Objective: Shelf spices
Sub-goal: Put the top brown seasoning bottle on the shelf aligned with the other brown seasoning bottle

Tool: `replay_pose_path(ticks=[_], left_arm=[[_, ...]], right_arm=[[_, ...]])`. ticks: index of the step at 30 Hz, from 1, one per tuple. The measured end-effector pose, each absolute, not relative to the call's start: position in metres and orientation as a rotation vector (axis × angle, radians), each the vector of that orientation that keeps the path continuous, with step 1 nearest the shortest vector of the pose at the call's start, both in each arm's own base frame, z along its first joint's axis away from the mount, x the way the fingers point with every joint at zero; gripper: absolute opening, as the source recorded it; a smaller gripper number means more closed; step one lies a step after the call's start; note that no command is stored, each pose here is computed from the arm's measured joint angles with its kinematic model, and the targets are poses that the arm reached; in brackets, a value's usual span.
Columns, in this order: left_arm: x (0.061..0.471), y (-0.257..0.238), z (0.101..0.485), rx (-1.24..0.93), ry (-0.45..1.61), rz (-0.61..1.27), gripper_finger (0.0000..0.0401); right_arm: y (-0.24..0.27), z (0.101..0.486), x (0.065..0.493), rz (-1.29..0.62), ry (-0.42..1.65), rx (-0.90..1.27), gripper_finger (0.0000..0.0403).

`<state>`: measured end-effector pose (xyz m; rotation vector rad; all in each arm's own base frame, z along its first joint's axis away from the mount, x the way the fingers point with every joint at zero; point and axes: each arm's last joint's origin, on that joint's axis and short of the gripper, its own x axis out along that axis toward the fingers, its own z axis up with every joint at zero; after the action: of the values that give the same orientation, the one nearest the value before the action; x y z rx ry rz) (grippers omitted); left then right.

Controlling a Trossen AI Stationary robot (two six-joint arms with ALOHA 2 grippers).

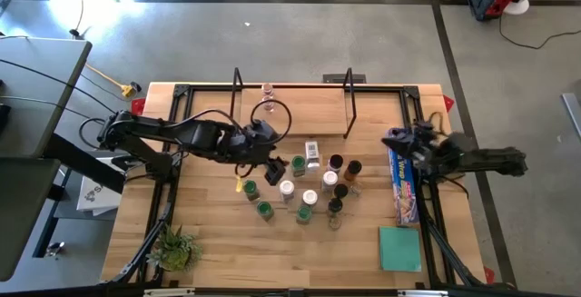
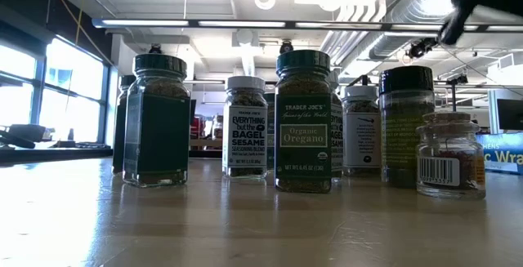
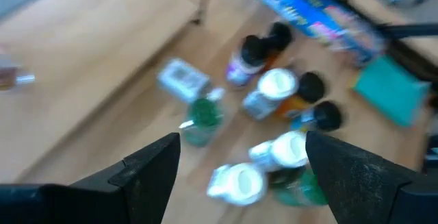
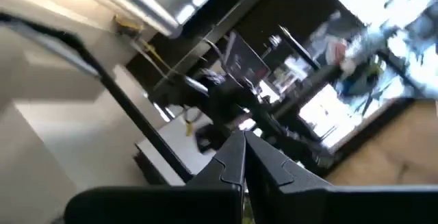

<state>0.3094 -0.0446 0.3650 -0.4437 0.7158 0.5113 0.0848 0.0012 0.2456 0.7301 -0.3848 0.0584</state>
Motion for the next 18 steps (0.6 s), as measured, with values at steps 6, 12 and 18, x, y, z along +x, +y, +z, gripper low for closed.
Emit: replay_pose_path(ticks=[6, 12, 18], left_arm=[[0.277, -0.036, 0.377, -0.326, 0.750, 0.622, 0.0309], [0.244, -0.028, 0.393, -0.240, 0.752, 0.687, 0.0309], [0.218, -0.026, 0.401, -0.226, 0.778, 0.699, 0.0309]], right_arm=[[0.004, 0.317, 0.098, -0.075, 0.099, 0.506, 0.0000], [0.018, 0.340, 0.148, 0.112, 0.686, 0.534, 0.0000], [0.048, 0.299, 0.175, 0.194, 1.025, 0.624, 0.0003]])
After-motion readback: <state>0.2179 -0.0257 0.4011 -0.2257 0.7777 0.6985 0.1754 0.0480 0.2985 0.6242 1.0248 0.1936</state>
